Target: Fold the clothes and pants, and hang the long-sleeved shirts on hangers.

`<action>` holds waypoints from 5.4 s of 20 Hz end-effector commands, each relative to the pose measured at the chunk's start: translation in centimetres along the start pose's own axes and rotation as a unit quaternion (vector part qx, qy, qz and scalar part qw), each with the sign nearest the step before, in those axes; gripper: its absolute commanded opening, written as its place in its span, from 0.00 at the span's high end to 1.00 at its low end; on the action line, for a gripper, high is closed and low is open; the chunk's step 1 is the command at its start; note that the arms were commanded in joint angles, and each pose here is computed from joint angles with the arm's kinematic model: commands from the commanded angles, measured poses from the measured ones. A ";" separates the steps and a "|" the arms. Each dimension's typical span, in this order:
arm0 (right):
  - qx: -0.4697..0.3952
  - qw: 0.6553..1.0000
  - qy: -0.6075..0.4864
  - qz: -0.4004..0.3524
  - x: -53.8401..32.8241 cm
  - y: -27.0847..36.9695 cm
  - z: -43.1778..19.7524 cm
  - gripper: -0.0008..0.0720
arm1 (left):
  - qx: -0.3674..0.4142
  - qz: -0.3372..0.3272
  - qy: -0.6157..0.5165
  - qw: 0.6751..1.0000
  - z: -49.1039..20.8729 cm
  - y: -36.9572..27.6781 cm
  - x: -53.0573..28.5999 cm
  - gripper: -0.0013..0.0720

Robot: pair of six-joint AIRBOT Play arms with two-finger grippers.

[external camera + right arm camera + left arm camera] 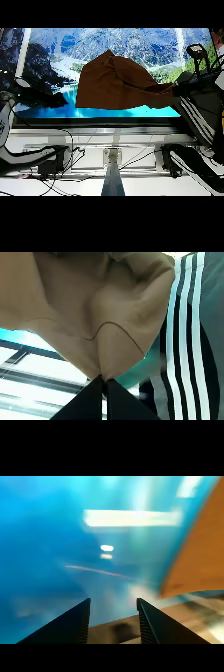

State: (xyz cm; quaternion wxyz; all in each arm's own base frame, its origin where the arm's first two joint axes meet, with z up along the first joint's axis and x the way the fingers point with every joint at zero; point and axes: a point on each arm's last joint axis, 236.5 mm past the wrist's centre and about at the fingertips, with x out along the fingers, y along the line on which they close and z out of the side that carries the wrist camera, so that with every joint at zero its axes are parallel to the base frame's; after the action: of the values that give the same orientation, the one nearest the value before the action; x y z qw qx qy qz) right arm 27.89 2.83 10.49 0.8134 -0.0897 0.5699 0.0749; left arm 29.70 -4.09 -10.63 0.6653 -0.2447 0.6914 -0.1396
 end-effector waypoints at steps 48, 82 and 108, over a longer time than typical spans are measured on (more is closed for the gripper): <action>0.006 0.931 -0.352 0.091 -17.8 3.3 18.7 0.97 | 0.241 0.089 -0.527 0.810 7.3 -17.6 -36.8 0.97; -0.003 0.976 0.193 0.099 14.0 2.9 6.7 0.29 | 0.142 0.186 -0.062 0.970 9.4 4.1 -12.2 0.35; 0.359 0.872 0.149 0.298 17.1 15.5 -13.8 0.46 | -0.058 0.069 -0.079 0.993 -2.7 5.0 -13.0 0.35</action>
State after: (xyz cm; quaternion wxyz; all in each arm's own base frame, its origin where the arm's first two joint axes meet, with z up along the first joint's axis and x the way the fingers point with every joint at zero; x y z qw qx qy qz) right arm 16.24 13.74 -10.96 0.6317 0.3331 0.6956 0.0782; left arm 27.48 6.89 -0.34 0.7257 -0.2244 0.6493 -0.0368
